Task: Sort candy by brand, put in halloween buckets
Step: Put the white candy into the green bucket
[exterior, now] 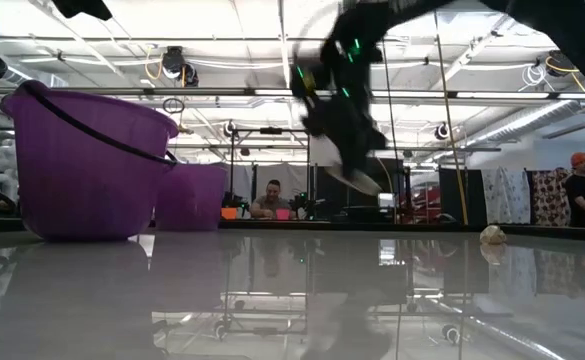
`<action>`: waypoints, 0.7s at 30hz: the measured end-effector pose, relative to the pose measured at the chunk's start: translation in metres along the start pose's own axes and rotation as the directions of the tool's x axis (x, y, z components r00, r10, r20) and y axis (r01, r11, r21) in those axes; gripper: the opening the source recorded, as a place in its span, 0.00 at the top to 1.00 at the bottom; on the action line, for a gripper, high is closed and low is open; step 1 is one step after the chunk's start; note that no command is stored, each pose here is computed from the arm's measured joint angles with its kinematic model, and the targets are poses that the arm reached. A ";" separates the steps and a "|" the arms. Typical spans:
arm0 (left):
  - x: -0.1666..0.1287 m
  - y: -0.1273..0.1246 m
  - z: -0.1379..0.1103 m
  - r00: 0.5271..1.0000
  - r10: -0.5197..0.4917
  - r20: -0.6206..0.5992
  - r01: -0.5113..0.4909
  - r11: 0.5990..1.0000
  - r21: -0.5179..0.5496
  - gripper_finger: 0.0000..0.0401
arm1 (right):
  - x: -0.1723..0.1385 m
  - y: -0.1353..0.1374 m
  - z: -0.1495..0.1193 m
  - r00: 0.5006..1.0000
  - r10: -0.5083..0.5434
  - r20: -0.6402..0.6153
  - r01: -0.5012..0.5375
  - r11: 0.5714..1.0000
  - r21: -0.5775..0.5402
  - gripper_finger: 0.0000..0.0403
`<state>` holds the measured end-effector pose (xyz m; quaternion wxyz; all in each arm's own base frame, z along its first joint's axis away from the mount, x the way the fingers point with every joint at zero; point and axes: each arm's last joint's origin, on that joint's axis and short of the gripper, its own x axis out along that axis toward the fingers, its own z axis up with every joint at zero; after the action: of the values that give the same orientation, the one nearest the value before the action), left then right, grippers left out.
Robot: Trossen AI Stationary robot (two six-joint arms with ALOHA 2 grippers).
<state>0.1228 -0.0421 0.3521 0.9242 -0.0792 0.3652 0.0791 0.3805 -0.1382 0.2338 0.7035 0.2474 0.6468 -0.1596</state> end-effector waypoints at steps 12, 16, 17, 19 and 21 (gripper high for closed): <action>0.000 -0.001 -0.003 0.996 -0.065 -0.066 0.076 0.980 0.182 0.54 | -0.070 0.174 0.001 0.703 0.462 0.541 -0.340 0.886 -0.314 0.83; 0.000 0.000 -0.005 0.995 -0.062 -0.078 0.078 0.971 0.227 0.54 | -0.073 0.230 -0.016 0.521 0.628 0.579 -0.397 0.778 -0.487 0.83; 0.000 0.000 -0.005 0.995 -0.063 -0.082 0.081 0.968 0.238 0.54 | -0.071 0.243 -0.021 0.487 0.658 0.574 -0.404 0.753 -0.520 0.83; -0.001 -0.001 -0.006 0.992 -0.081 -0.096 0.103 0.962 0.254 0.54 | -0.064 0.269 -0.031 0.407 0.711 0.573 -0.412 0.703 -0.580 0.83; -0.001 -0.001 -0.006 0.987 -0.110 -0.114 0.138 0.949 0.282 0.54 | -0.054 0.290 -0.040 0.351 0.720 0.599 -0.402 0.694 -0.598 0.83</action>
<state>0.1183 -0.0448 0.3482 0.9102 0.0300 0.4114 -0.0373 0.4992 0.1190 0.3264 0.9552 0.2285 0.1444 0.1205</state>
